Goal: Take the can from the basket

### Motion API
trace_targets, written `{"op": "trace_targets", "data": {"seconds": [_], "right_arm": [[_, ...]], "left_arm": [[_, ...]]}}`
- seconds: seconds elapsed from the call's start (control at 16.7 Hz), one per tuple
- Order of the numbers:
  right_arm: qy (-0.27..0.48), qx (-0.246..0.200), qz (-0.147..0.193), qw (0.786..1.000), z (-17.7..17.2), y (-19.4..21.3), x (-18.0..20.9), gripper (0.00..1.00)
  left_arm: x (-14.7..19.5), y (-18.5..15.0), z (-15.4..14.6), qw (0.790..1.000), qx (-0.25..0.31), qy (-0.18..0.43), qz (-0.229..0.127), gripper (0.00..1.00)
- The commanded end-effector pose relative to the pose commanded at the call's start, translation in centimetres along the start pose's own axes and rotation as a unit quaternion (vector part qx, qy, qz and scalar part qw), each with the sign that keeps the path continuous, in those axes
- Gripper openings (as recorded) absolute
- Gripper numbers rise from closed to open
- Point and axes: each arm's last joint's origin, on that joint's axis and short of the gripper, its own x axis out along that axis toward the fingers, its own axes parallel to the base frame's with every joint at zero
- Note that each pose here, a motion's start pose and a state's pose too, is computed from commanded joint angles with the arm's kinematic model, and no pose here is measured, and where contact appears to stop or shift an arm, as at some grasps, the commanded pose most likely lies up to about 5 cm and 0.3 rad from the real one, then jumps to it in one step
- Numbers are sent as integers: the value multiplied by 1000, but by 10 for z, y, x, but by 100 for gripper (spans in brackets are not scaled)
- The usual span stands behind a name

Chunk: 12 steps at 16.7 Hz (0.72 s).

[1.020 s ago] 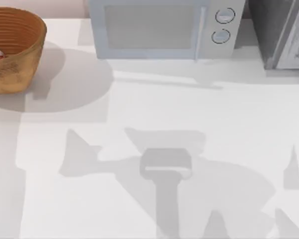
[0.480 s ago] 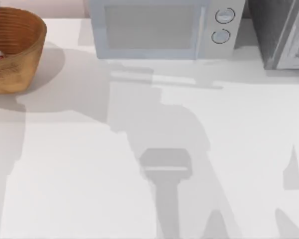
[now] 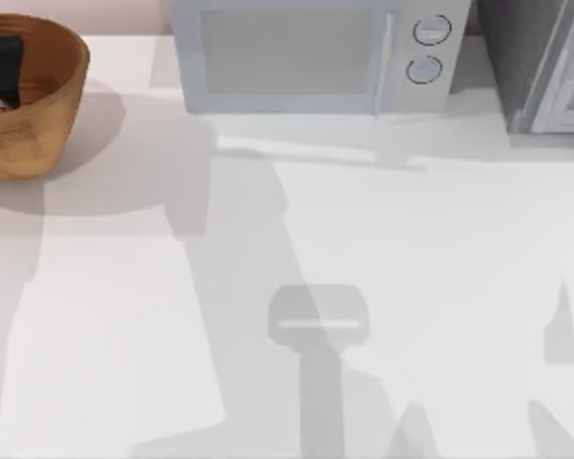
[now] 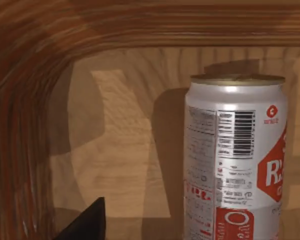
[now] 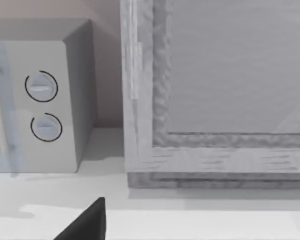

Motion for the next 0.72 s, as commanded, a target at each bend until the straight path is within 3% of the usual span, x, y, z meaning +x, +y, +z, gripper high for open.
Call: {"op": "trace_targets", "data": {"seconds": [0.42,0.72], "right_arm": [[0,0,0,1000,0,0,0,100],[0,0,0,1000,0,0,0,100]], "left_arm": [[4,-2,1,1000,2,3,-1,100],[43,0,1,1000,0,1,0,100]]}}
